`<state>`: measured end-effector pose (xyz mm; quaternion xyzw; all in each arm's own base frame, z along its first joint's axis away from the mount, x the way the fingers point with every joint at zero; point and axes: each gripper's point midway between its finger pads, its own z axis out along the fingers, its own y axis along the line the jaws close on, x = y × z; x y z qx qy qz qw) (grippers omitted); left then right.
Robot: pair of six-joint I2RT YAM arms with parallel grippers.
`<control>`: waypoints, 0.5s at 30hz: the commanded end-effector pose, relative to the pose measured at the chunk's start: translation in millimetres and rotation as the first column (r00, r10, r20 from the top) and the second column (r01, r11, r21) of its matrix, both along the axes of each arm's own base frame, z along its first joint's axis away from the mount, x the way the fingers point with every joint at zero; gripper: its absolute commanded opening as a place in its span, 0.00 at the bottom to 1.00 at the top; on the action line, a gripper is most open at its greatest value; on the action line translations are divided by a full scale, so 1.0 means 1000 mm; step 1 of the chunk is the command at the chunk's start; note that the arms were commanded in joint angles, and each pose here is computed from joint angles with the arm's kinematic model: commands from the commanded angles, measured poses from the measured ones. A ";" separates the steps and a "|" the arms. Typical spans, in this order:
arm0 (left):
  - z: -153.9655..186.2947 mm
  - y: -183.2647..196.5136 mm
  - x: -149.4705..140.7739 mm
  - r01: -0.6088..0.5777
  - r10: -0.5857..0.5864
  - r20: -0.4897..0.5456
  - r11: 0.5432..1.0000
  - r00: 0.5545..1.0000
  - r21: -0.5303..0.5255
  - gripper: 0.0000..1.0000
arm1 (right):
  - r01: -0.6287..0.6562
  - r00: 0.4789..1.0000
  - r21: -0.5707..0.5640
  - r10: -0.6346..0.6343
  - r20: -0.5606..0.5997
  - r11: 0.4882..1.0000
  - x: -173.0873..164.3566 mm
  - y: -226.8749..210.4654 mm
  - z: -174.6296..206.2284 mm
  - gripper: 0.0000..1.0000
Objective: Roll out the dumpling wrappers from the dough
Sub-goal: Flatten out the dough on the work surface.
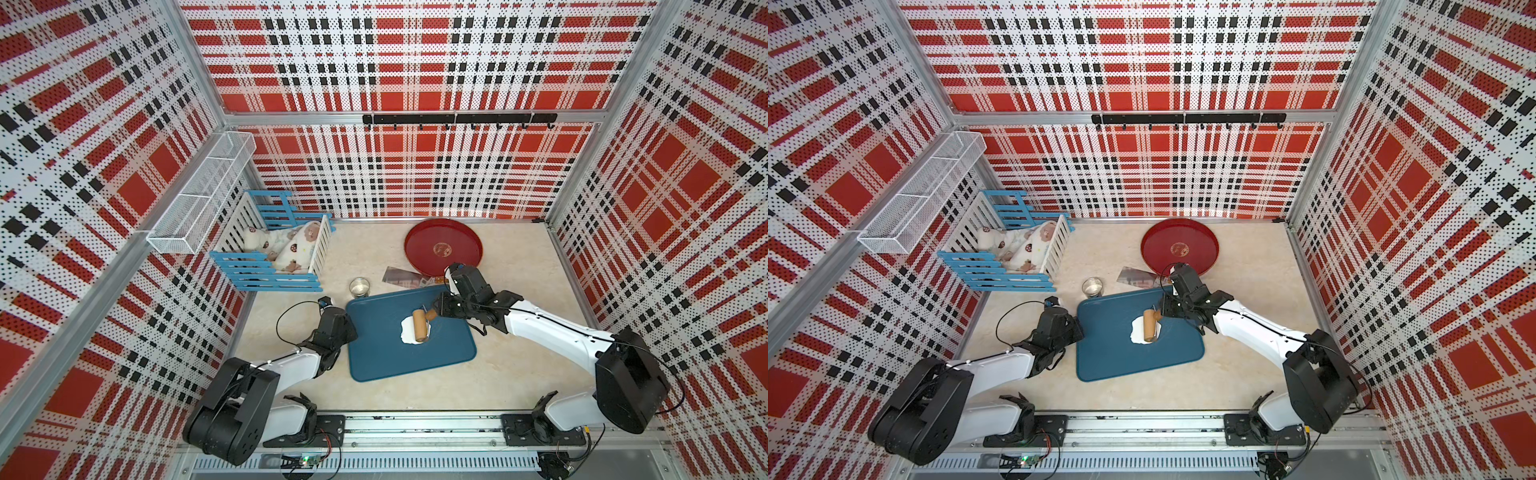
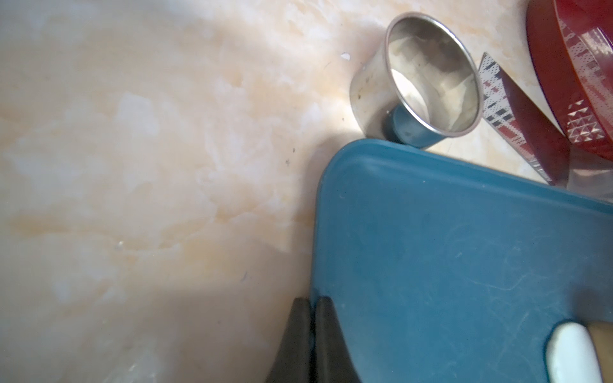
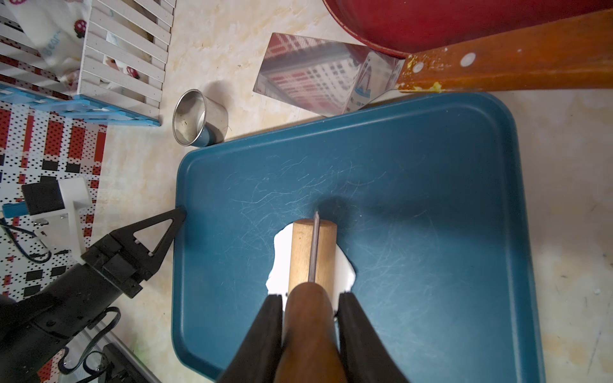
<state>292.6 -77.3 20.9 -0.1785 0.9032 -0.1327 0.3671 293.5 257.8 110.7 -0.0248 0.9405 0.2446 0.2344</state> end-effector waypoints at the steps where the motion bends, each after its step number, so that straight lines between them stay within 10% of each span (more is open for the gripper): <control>1: 0.024 -0.009 0.017 -0.018 0.026 0.097 0.996 0.995 -0.088 0.00 | -0.210 0.881 -0.388 0.001 -0.474 0.897 -0.117 -0.072 -0.130 0.00; 15: 0.023 -0.009 0.017 -0.019 0.027 0.095 0.996 0.995 -0.090 0.00 | -0.235 0.881 -0.401 0.019 -0.473 0.886 -0.118 -0.067 -0.126 0.00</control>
